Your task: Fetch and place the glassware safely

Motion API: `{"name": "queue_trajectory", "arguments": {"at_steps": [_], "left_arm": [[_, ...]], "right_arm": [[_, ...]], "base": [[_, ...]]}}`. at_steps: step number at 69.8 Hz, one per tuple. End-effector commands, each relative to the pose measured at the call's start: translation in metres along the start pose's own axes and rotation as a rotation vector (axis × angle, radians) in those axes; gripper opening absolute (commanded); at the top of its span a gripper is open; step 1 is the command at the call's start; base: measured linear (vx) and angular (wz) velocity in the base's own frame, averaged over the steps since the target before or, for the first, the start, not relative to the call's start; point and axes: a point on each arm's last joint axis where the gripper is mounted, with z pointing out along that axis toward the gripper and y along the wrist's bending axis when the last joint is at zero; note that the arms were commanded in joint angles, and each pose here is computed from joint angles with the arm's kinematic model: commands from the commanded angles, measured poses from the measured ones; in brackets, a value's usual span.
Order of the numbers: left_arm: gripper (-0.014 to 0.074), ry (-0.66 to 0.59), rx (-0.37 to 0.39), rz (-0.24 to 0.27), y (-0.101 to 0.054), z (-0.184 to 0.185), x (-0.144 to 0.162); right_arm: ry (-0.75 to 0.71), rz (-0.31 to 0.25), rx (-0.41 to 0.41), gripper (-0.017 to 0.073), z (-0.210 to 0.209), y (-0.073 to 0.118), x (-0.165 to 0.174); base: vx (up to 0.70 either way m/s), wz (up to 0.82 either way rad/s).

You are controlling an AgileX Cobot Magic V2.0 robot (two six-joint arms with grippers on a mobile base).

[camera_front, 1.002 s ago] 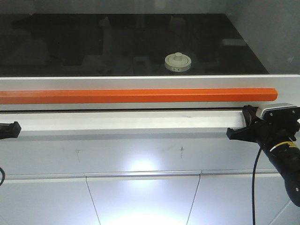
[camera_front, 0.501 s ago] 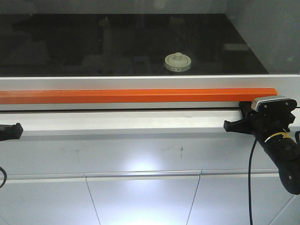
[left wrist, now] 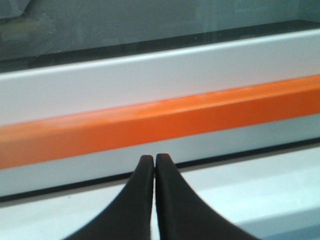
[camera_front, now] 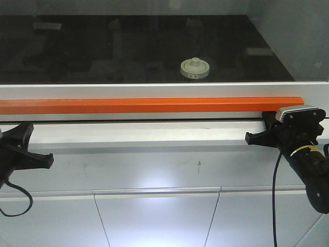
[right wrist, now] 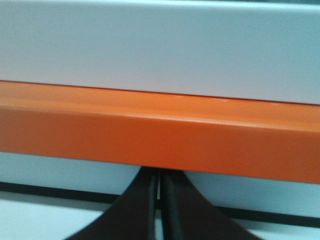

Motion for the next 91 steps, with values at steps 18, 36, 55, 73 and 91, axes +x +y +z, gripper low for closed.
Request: {"name": "queue_trajectory", "arguments": {"at_steps": [18, 36, 55, 73, 91], "left_arm": [[-0.0007, -0.088, -0.007, -0.009, 0.002, 0.043, 0.001], [-0.0007, -0.080, -0.074, -0.046, 0.009, 0.065, 0.004], [-0.0007, -0.148, -0.074, -0.044, 0.010, 0.073, -0.009], [-0.0007, -0.207, -0.023, -0.017, 0.005, 0.072, -0.016], [-0.0007, -0.269, -0.034, -0.019, 0.006, 0.064, -0.039]], "right_arm": [[-0.173, -0.019, 0.010, -0.0001, 0.007, -0.003, -0.030], [-0.173, -0.019, 0.010, -0.0001, 0.007, -0.003, -0.030], [-0.170, -0.019, 0.011, -0.0001, 0.007, -0.003, -0.030], [-0.170, -0.019, 0.011, -0.0001, 0.007, -0.003, -0.030], [-0.205, -0.026, 0.006, -0.0001, 0.004, -0.003, -0.039]], "base": [[0.00, 0.00], [0.00, 0.00], [0.00, 0.00], [0.00, 0.00], [0.00, 0.00]]}}
